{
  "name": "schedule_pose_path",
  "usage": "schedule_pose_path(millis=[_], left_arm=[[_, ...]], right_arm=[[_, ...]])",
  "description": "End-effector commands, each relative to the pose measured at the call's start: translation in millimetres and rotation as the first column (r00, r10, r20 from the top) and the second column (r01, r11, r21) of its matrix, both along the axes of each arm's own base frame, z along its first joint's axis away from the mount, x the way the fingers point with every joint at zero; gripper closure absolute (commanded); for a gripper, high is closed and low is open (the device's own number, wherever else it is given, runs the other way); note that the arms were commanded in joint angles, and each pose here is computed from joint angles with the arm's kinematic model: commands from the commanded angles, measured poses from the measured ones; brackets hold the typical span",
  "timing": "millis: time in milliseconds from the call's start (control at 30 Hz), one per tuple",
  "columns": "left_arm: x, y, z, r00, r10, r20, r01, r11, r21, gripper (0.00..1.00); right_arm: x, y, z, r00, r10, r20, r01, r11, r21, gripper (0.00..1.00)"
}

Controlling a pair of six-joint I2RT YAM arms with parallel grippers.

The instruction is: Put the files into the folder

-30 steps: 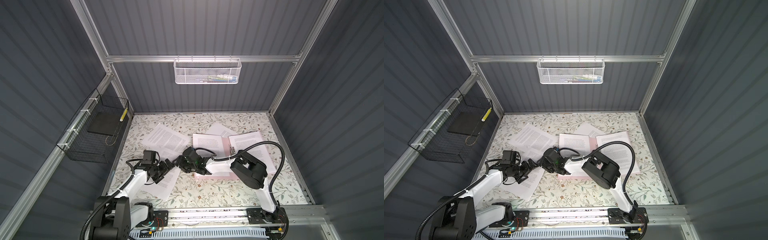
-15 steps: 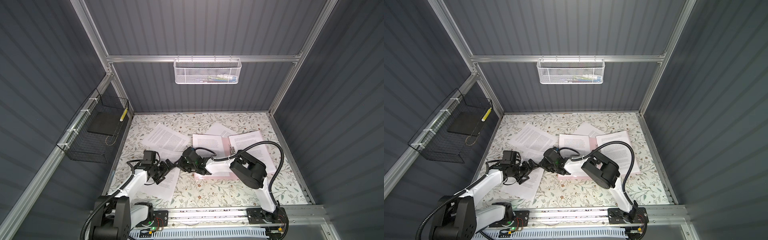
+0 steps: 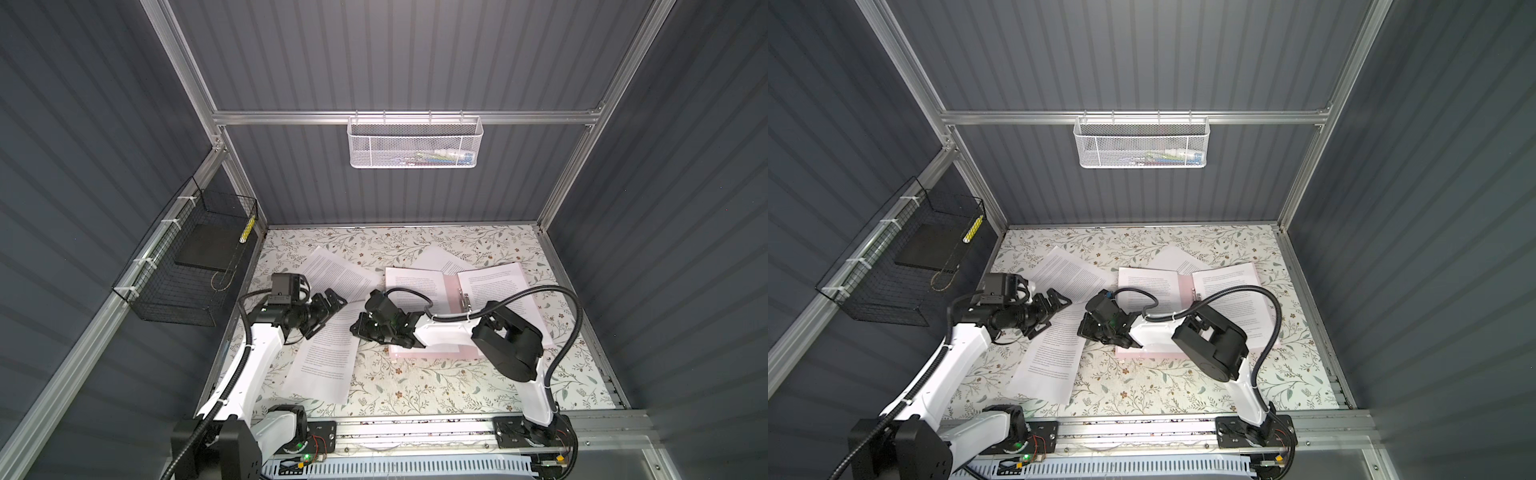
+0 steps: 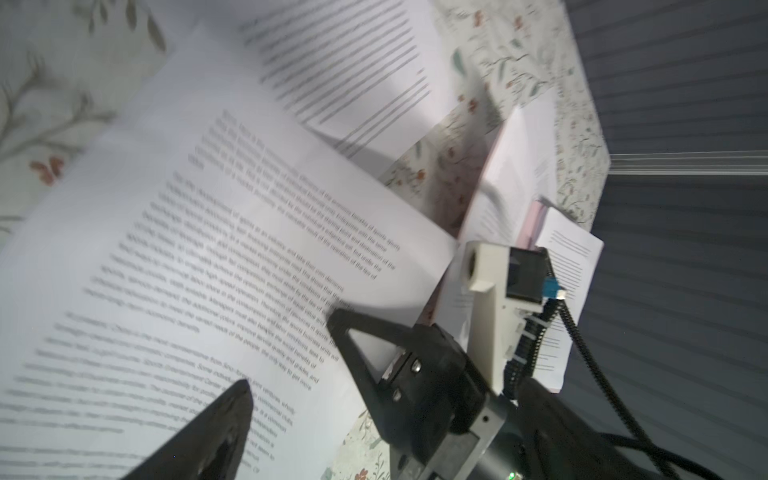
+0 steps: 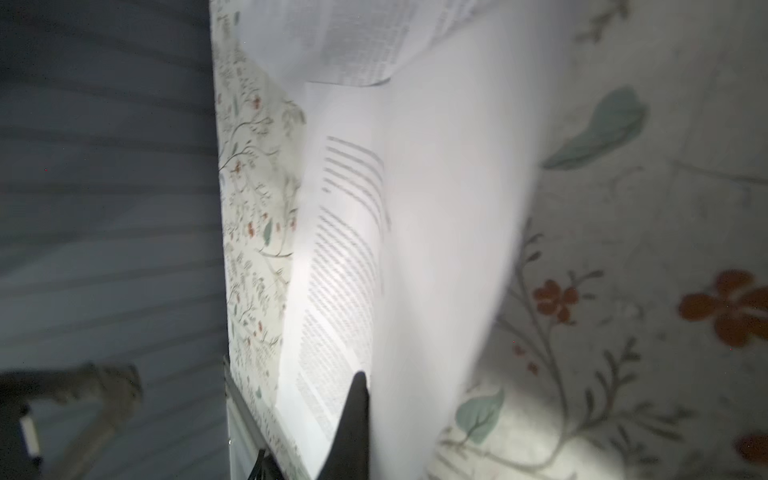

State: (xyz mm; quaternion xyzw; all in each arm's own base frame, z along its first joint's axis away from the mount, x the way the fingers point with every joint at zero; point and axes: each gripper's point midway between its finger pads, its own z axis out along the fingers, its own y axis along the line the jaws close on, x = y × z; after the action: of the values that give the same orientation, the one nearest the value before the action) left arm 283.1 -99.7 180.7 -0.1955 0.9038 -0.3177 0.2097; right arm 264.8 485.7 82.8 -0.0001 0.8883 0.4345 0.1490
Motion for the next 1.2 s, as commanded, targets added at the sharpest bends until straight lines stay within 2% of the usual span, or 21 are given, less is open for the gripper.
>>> schedule_pose_path(millis=[0,100,200,300,400,467,533,633,733,867,933,967,1033,1100,1167], left_arm=[[-9.5,-2.3,37.5,0.993,-0.087,0.075,0.085,0.996,0.033,0.0],[-9.0,-0.6,62.4,0.983,-0.123,0.138,0.113,0.991,0.076,0.0],[-10.2,1.2,76.1,0.973,-0.148,0.179,0.129,0.985,0.111,0.0],[-11.8,-2.7,80.5,0.962,-0.171,0.215,0.15,0.982,0.11,0.0],[-12.8,-9.6,77.8,0.949,-0.208,0.239,0.187,0.977,0.107,0.0],[-12.8,-14.6,74.3,0.942,-0.228,0.248,0.209,0.973,0.102,0.0],[-11.7,-20.1,70.2,0.935,-0.253,0.249,0.235,0.967,0.1,0.0],[-12.4,-29.2,65.3,0.918,-0.304,0.254,0.282,0.952,0.121,0.0],[-14.8,-39.7,61.1,0.9,-0.351,0.259,0.325,0.935,0.14,0.0],[-21.1,-48.1,56.5,0.879,-0.397,0.266,0.366,0.917,0.159,0.0],[-23.9,-49.9,56.4,0.869,-0.404,0.286,0.37,0.914,0.167,0.0],[-25.3,-50.4,57.1,0.864,-0.406,0.296,0.371,0.913,0.171,0.0],[-27.2,-50.5,57.8,0.858,-0.407,0.313,0.368,0.913,0.178,0.0],[-27.5,-49.7,56.3,0.857,-0.405,0.32,0.361,0.913,0.188,0.0],[-28.1,-49.8,54.7,0.856,-0.406,0.319,0.362,0.912,0.19,0.0]], right_arm=[[-0.8,-11.9,60.1,0.977,0.198,0.083,-0.201,0.979,0.034,1.0],[-2.6,-48.9,85.7,0.945,0.318,0.069,-0.319,0.948,0.002,1.0],[-7.0,-101.6,99.6,0.921,0.386,0.054,-0.381,0.92,-0.087,1.0],[-5.9,-163.7,102.0,0.925,0.378,-0.024,-0.377,0.913,-0.155,1.0],[-0.6,-231.2,100.6,0.939,0.34,-0.046,-0.334,0.879,-0.341,1.0],[2.5,-275.2,100.2,0.945,0.321,-0.066,-0.313,0.824,-0.472,1.0],[8.4,-319.7,96.1,0.954,0.285,-0.094,-0.279,0.727,-0.627,1.0],[30.4,-373.3,92.1,0.976,0.194,-0.1,-0.204,0.647,-0.734,1.0],[52.3,-406.2,90.6,0.983,0.167,-0.071,-0.16,0.612,-0.774,1.0],[76.0,-452.8,81.5,0.99,0.124,-0.065,-0.122,0.535,-0.836,1.0],[87.0,-468.5,80.4,0.994,0.088,-0.071,-0.108,0.55,-0.828,1.0],[93.5,-473.7,81.0,0.994,0.095,-0.058,-0.1,0.542,-0.834,1.0],[100.8,-475.8,82.0,0.982,0.183,-0.036,-0.126,0.507,-0.853,1.0],[108.0,-475.8,81.3,0.969,0.245,-0.01,-0.133,0.492,-0.861,1.0],[115.3,-482.3,82.3,0.977,0.212,0.004,-0.109,0.517,-0.849,1.0]])
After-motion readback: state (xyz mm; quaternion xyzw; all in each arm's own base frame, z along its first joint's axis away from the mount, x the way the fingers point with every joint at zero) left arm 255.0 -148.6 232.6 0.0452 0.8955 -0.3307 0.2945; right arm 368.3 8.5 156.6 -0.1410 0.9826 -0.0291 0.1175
